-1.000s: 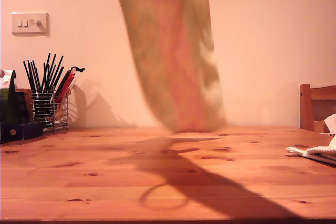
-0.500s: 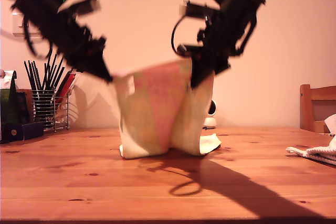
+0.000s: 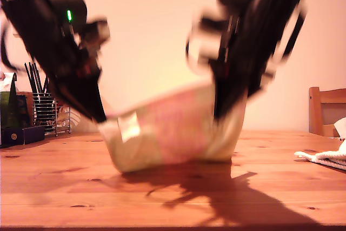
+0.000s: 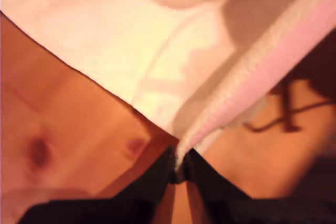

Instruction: Fold the tea towel in front of you. After folding it, place it to the right side.

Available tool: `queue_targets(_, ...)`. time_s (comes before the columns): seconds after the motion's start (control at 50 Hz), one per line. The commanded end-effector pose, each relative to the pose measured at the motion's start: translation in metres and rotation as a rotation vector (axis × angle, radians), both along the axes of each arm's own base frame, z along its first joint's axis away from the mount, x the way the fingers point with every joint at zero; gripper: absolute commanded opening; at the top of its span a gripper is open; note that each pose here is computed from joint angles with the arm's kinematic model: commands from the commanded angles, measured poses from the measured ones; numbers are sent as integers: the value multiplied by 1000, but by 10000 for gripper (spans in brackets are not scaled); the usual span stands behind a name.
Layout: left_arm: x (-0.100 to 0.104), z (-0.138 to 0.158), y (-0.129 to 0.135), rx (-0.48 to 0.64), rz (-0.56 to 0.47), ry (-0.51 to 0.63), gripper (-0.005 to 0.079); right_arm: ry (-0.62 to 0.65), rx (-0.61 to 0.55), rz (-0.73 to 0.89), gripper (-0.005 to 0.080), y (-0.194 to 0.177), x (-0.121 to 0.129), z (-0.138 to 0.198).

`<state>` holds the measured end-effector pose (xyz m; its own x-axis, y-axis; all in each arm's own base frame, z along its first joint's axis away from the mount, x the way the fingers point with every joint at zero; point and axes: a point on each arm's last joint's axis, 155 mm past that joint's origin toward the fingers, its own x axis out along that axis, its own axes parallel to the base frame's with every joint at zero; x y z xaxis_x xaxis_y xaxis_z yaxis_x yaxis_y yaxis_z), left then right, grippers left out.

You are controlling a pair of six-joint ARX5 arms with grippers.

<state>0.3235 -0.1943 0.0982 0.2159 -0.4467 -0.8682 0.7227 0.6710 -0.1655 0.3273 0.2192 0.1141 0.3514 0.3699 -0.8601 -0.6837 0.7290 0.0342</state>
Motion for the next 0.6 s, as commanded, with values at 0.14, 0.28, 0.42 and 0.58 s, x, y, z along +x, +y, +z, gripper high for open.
queue_targets(0.14,-46,-12,15,89,4,163,-21,71,-47,-28,-13,-26,-33,14)
queue_targets(0.28,-75,-15,11,110,-37,259,-21,140,-58,-15,-13,-31,-52,4)
queue_targets(0.42,-104,-14,4,110,-54,365,-21,231,-55,18,-13,-28,-78,-21)
queue_targets(0.58,-127,-10,-3,128,-83,415,-21,325,-87,50,-13,-32,-117,-52)
